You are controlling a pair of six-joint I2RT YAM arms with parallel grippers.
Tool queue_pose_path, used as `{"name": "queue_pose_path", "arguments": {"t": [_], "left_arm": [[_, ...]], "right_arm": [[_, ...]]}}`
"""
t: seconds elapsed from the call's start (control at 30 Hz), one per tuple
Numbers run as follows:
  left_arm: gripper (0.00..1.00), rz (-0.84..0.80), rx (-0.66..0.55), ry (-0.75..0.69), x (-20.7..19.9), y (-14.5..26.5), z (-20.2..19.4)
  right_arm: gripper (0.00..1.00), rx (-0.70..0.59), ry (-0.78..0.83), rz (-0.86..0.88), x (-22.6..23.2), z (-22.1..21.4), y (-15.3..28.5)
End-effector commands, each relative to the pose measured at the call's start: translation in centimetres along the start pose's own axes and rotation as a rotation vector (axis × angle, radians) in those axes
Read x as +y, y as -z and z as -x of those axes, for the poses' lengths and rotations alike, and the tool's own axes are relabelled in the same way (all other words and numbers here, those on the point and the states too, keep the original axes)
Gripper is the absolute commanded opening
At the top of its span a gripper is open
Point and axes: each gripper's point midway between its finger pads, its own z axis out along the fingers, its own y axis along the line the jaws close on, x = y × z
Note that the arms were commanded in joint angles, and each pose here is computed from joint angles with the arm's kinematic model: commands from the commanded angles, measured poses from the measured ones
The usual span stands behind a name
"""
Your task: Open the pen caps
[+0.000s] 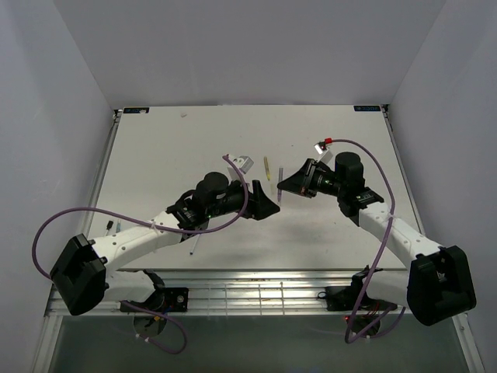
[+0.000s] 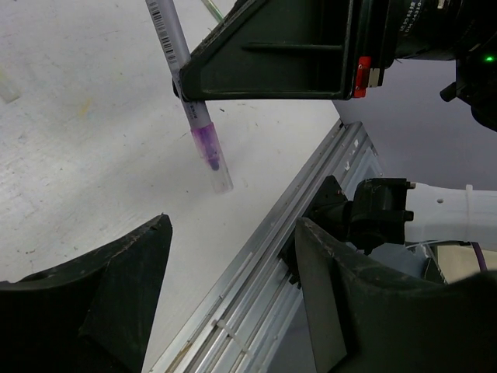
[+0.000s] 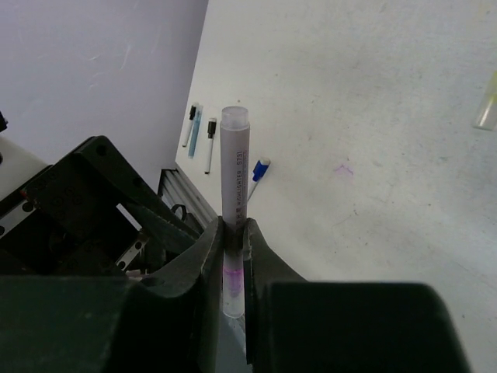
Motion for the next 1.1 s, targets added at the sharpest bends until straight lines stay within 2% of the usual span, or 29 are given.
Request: {"name": "queue_pose_path", "arguments": {"t": [0.0,0.33,0.67,0.9,1.07], "left_arm": [[0.76,-0.031,-0.027,-0.003,-1.0,0.1,0.7],[0.75,-0.021,-0.023,0.038,-1.2,-1.5,1.1],[0.62,-0.019,-0.039,0.045,-1.4,-1.9,1.6],[0.41,-0.019,-0.030,0.042,-1.2,-1.6,1.1],[0.21,-0.001,-0.020,0.038,-0.9,-1.4,0.9]], "right_arm": [[0.08,-0.027,0.012,0.105,3.1,0.2,0.2],[0.08,-0.002,0.018,0.149,4.9,-0.4,-0.1],[0.08,-0.002,0.028,0.155,5.8,-0.5,-0.2],[0.08,-0.007,0.038,0.160,6.1,-0.4,-0.4],[0.11,-0.006,0.054,0.144,5.7,-0.4,-0.6]]}}
